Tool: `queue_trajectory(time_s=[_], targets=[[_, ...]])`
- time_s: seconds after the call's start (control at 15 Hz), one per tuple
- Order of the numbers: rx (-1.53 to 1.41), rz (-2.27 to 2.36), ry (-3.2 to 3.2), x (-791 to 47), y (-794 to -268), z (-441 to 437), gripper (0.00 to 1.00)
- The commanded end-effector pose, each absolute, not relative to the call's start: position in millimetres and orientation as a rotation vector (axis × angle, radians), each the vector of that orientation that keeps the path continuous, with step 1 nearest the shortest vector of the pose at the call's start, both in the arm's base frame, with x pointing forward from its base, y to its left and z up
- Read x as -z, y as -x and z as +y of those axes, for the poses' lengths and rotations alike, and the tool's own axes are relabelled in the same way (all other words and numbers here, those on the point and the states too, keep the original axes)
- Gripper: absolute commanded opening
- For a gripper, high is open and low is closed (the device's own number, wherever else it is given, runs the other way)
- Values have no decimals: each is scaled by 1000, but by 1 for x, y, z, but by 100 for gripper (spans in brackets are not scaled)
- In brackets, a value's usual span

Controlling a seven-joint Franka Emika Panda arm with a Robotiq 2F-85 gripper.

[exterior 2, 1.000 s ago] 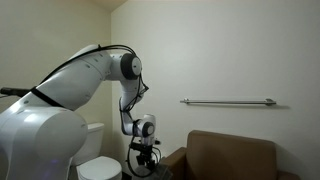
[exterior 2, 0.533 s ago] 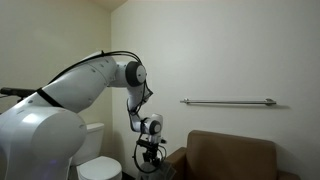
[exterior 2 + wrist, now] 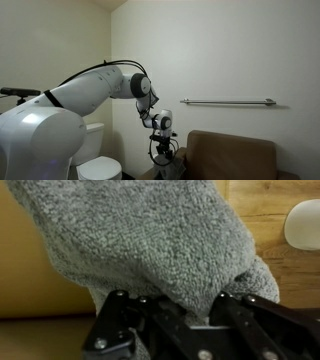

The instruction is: Use the towel to wipe the left armrest of the chair

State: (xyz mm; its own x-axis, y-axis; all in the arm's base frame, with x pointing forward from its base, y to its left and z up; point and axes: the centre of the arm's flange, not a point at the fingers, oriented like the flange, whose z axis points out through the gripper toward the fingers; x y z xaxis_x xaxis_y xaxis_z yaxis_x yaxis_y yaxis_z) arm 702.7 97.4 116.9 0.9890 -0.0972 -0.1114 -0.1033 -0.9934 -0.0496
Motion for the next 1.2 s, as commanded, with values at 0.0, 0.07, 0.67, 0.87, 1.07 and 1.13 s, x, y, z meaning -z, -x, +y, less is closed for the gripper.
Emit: queue_trajectory(time_s=[0.0,0.07,0.67,0.87,1.07,1.13], targets=[[-171,124,3091,-94,-730,92,7],[-191,112,3081,-91,-726,95,7],[-311,-39,3054,-137,-633,105,7],[-400,-39,3067,-148,-602,118,7],[-516,0,3041,-147,-563,122,7],[-555,15,3025,-145,-548,122,7]])
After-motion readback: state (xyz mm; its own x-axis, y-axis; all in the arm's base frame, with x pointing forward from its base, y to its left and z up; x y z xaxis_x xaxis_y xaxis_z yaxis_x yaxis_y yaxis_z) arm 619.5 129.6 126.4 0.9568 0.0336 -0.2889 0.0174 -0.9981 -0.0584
